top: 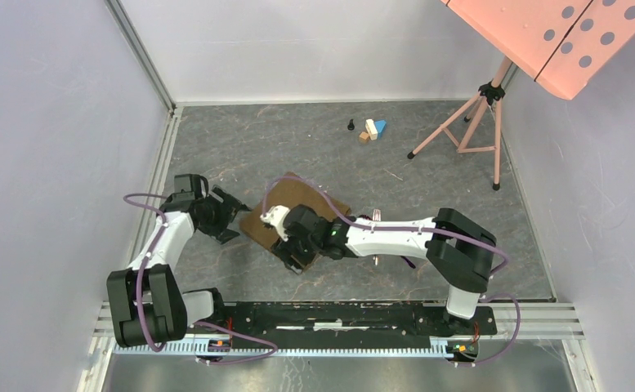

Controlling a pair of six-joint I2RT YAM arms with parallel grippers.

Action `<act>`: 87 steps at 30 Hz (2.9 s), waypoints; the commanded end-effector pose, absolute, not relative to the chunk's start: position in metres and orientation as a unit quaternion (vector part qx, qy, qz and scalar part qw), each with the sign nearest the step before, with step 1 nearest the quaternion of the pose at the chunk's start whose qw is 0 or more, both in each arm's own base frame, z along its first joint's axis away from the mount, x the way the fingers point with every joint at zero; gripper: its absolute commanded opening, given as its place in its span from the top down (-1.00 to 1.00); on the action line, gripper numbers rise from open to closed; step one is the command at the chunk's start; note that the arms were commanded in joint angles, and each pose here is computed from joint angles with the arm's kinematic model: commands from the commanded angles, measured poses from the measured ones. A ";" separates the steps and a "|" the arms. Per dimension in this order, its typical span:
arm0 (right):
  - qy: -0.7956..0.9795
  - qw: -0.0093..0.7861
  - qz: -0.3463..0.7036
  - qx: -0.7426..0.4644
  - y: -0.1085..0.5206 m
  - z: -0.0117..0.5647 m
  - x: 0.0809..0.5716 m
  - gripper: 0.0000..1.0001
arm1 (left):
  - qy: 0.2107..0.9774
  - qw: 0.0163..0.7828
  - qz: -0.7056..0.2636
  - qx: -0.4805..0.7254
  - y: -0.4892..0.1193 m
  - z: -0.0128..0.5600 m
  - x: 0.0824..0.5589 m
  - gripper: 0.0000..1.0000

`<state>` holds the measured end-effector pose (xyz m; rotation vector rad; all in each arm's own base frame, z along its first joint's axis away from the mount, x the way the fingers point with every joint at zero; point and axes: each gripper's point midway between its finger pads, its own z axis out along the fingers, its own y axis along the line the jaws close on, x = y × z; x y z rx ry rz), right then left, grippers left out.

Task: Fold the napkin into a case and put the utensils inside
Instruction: Pick up the lower triangle-folded napkin from the center of the board.

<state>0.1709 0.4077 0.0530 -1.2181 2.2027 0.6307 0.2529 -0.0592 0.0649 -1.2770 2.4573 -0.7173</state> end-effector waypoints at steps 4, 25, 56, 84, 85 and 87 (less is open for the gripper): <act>0.805 0.261 0.131 -0.516 0.404 0.052 0.167 -0.48 | 0.881 0.194 -0.193 -0.385 -0.037 0.083 0.259 -0.72; 0.830 0.180 0.069 -0.524 0.415 0.028 0.163 -0.09 | 0.896 0.175 -0.177 -0.368 -0.032 0.066 0.263 -0.81; 0.835 0.174 0.033 -0.521 0.388 -0.019 0.165 0.61 | 0.897 0.171 -0.177 -0.368 -0.030 0.065 0.264 -0.83; 0.805 0.277 0.395 -0.345 0.398 0.085 0.188 1.00 | 0.850 0.147 -0.316 -0.394 -0.095 0.063 0.239 -0.57; 0.806 0.277 0.395 -0.343 0.397 0.084 0.188 1.00 | 0.848 0.144 -0.317 -0.400 -0.095 0.060 0.238 -0.53; 0.805 0.277 0.396 -0.343 0.396 0.085 0.189 1.00 | 0.843 0.141 -0.322 -0.407 -0.097 0.056 0.238 -0.51</act>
